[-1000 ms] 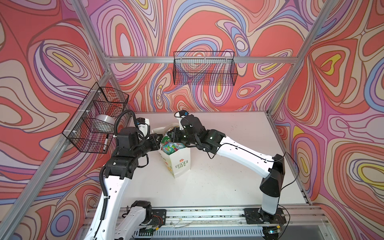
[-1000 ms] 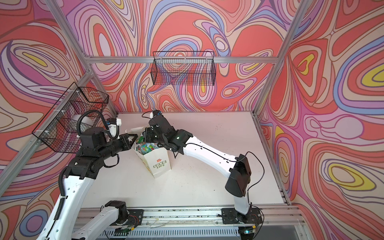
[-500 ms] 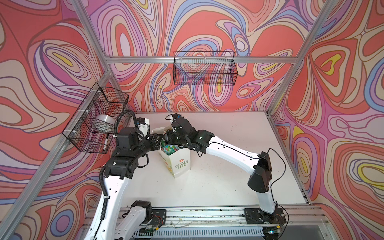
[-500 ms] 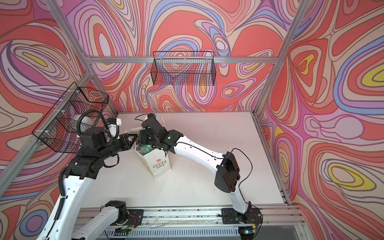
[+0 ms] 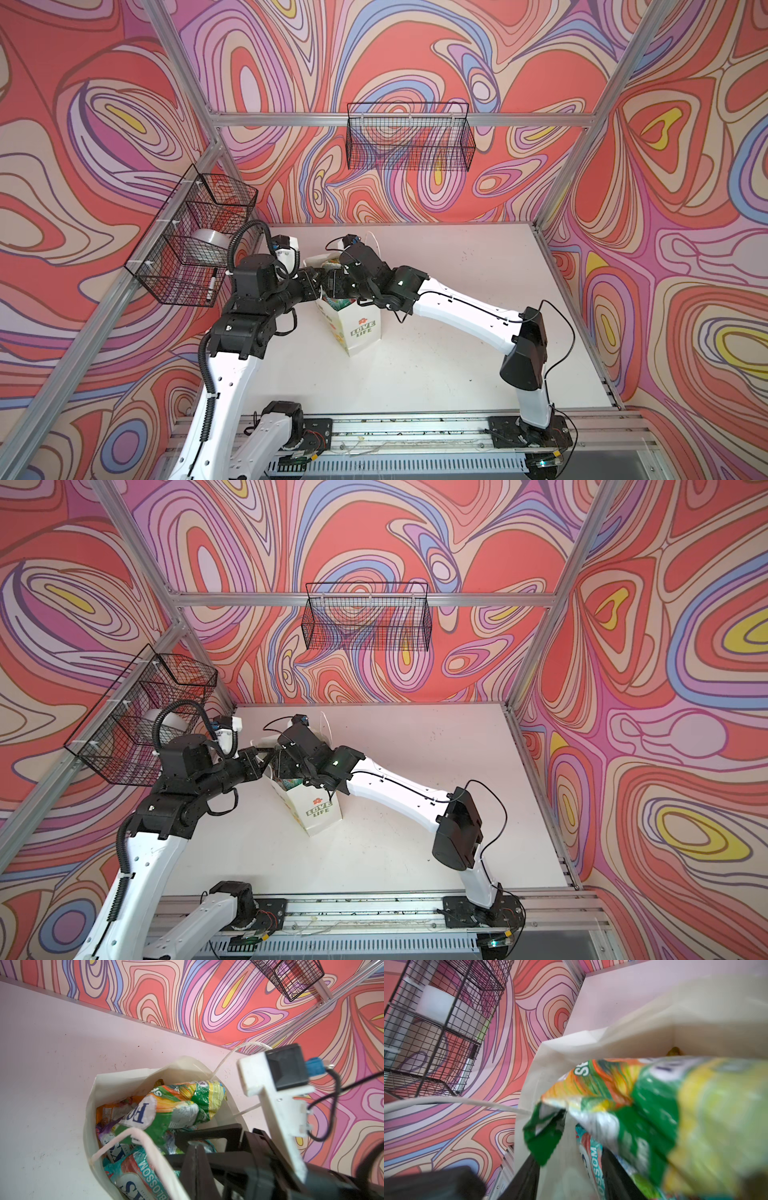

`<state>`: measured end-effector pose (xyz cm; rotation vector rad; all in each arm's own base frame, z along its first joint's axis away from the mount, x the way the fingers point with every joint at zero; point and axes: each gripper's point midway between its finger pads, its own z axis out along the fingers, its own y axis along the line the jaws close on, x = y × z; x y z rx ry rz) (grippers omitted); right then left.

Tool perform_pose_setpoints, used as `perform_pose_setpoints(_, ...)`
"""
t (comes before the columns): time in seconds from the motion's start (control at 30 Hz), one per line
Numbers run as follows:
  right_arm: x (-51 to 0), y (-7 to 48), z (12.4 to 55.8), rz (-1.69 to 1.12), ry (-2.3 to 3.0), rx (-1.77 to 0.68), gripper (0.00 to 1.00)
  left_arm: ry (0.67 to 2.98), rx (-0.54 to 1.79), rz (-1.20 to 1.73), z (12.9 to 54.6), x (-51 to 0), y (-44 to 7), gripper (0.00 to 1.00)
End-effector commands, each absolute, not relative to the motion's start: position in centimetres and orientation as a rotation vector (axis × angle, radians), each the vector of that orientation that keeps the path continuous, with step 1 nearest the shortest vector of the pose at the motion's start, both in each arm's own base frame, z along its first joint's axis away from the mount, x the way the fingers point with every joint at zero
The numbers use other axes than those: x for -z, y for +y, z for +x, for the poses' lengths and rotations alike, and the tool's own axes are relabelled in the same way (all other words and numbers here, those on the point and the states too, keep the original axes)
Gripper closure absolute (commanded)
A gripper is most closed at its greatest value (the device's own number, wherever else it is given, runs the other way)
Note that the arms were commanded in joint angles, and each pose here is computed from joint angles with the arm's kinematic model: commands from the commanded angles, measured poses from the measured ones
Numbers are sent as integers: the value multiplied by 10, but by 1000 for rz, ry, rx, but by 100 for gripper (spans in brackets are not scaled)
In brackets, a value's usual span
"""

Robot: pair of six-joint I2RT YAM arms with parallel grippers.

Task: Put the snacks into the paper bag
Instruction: 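Open the right gripper and push the packet down into the bag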

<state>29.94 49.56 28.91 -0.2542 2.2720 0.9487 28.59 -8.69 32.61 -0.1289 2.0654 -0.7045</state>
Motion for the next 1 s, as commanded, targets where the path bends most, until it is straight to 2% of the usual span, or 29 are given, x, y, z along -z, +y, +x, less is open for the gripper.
perform_pose_setpoints(0.0, -339, 469, 292, -253, 2158, -847, 58, 2039, 708, -122, 285, -332, -87, 100)
perform_pose_setpoints(0.17, -356, 472, 299, -297, 2116, -790, 60, 2044, 707, -123, 286, -331, -87, 100)
perform_pose_setpoints(0.3, -353, 484, 316, -350, 2117, -722, 66, 2049, 708, -125, 287, -329, -87, 100)
perform_pose_setpoints(0.47, -342, 488, 346, -331, 2143, -753, 74, 2048, 702, -129, 287, -329, -86, 100)
perform_pose_setpoints(0.77, -283, 500, 356, -385, 2262, -724, 75, 2056, 714, -126, 288, -328, -88, 100)
perform_pose_setpoints(0.97, -232, 479, 350, -382, 2410, -627, 76, 2053, 710, -128, 287, -328, -87, 100)
